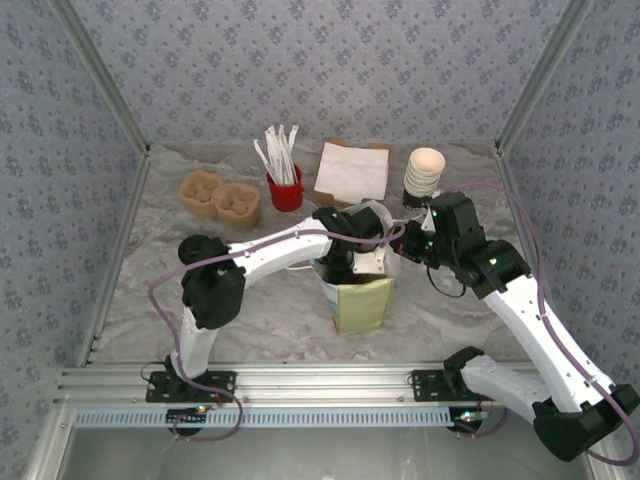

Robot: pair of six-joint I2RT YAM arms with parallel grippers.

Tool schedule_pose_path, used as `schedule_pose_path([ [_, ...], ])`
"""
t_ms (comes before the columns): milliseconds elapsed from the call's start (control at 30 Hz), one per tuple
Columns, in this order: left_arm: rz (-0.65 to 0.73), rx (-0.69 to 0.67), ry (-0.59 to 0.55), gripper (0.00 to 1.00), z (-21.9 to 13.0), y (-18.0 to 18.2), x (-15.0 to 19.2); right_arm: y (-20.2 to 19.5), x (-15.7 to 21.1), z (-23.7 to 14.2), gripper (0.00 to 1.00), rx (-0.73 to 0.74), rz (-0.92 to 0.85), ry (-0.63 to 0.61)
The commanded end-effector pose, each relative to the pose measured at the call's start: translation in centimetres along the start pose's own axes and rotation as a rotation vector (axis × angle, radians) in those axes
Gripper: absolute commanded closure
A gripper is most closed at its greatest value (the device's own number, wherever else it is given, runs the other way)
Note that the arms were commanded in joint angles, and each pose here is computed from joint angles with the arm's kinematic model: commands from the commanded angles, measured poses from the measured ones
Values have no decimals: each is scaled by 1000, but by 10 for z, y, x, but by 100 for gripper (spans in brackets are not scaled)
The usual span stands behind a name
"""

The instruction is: Pack the takeout coffee

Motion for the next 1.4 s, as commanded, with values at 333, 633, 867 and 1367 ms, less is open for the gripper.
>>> schedule_pose_path([
  [333, 26, -14, 67, 42, 20, -4, 6, 11, -3, -1, 93, -71, -34, -13],
  [633, 29, -42, -42, 11, -28, -6, -1, 14, -2, 1, 93, -75, -52, -6],
  [867, 16, -46, -81, 1, -61, -9, -6, 16, -2, 2, 94, -75, -62, -3],
  [1367, -16, -70, -151, 1, -127, -16, -4, 16, -1, 1, 94, -58, -70, -4],
])
Point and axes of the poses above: each hand's point on the last joint's axis, 136 mm out from that joint toward the fingers, its own z axis out along the fingers, its own y axis along the line the jaws close on, x = y × z, the point moved 9 cm from there along -z, back along the fingers, and after that the axes turned 10 degrees about -z, right-handed, at the moved point
